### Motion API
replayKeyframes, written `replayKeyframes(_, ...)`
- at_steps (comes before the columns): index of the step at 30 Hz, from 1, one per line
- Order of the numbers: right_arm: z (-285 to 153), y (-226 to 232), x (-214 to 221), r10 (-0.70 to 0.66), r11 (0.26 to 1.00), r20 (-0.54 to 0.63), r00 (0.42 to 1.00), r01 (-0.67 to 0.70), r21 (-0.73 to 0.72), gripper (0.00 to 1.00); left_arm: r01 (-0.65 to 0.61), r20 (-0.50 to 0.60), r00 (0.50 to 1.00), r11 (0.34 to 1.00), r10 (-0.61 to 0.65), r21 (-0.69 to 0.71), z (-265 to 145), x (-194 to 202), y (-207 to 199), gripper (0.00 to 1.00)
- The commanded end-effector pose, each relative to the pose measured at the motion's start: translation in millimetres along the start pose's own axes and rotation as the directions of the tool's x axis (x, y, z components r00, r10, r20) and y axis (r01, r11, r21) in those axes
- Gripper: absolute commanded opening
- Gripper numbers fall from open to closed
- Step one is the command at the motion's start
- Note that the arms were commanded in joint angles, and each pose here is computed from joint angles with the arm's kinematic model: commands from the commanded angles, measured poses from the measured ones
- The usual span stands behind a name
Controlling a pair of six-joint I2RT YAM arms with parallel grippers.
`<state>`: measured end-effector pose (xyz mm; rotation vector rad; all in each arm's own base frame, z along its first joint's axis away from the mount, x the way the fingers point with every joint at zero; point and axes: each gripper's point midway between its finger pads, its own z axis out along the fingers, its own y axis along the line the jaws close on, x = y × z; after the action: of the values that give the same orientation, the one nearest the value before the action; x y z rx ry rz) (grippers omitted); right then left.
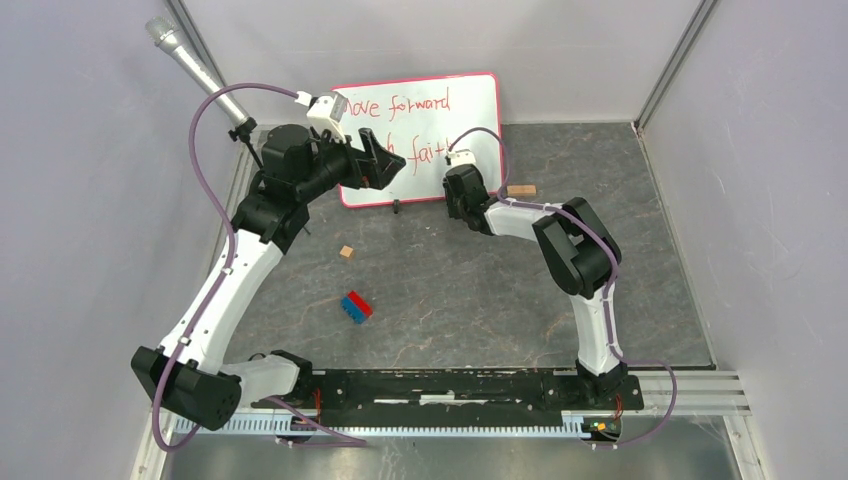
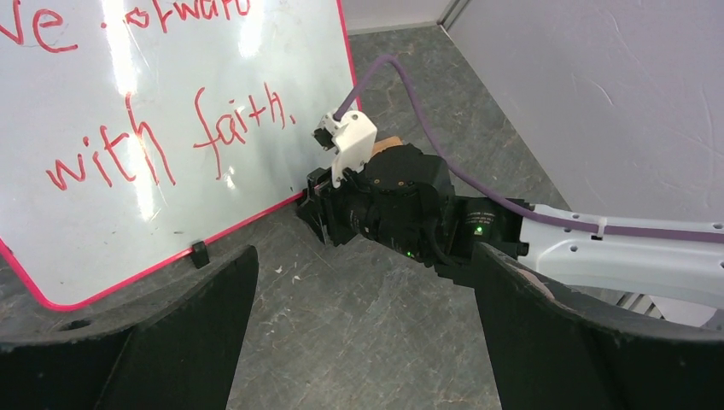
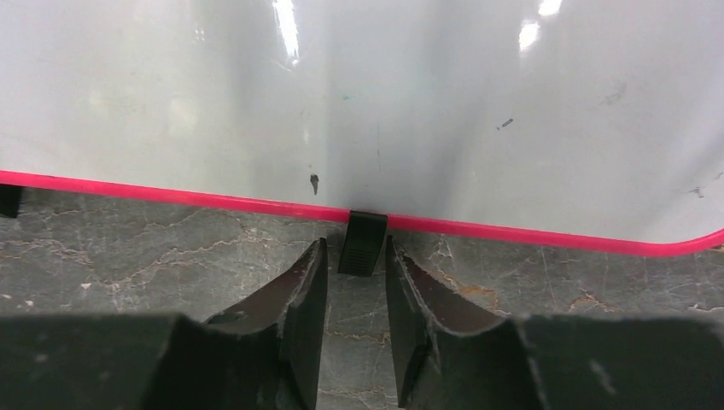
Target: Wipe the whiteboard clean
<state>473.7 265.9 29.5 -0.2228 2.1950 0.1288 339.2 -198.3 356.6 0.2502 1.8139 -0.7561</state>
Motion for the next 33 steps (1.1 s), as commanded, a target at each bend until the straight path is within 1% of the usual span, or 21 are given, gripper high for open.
replayKeyframes(1, 7, 3, -14, -0.004, 1.0, 0.033, 0.999, 0.004, 0.007, 0.34, -0.024, 0.033, 0.999, 0.999, 0.023, 0.044, -2, -8, -10, 1.0)
replayKeyframes(3, 8, 4, -14, -0.004, 1.0, 0.037, 0.999, 0.004, 0.001, 0.32, -0.022, 0.032, 0.999, 0.999, 0.021, 0.043, -2, -8, -10, 1.0)
replayKeyframes(9, 11, 3, -12, -0.006, 1.0, 0.032, 0.999, 0.006, 0.003, 0.18, -0.012, 0.017, 1.0, 1.0, 0.012, 0.027, 7, 0, -2, 1.0)
replayKeyframes(12, 8, 2, -10, -0.005, 1.0, 0.032, 0.999, 0.004, 0.003, 0.06, -0.011, 0.002, 1.0, 1.0, 0.011, 0.027, 11, 5, 0, 1.0)
replayKeyframes(14, 6, 1, -9, -0.007, 1.0, 0.034, 0.999, 0.007, 0.0, 0.0, -0.021, 0.002, 1.0, 1.0, 0.021, 0.013, 12, 6, 3, 1.0)
replayKeyframes(19, -3, -1, 1, -0.018, 0.999, 0.013, 1.0, 0.019, -0.047, 0.0, -0.042, 0.004, 0.999, 0.999, 0.042, -0.01, 12, 9, 6, 1.0)
replayKeyframes(22, -16, -4, 7, -0.019, 0.996, 0.019, 1.0, 0.021, -0.092, 0.0, -0.038, 0.002, 0.999, 0.999, 0.038, -0.005, 12, 10, 4, 1.0)
replayKeyframes(24, -26, -6, 18, -0.027, 0.991, 0.005, 1.0, 0.027, -0.128, 0.0, -0.034, 0.004, 0.999, 0.999, 0.034, 0.0, 12, 9, 3, 1.0)
replayKeyframes(27, -40, -10, 34, -0.033, 0.987, -0.012, 0.999, 0.031, -0.157, 0.0, -0.03, 0.009, 0.999, 1.0, 0.03, 0.009, 11, 7, 0, 1.0)
replayKeyframes(33, -68, -14, 48, -0.049, 0.98, -0.044, 0.998, 0.039, -0.196, 0.0, -0.031, 0.024, 0.999, 0.999, 0.03, 0.036, 6, 4, -10, 1.0)
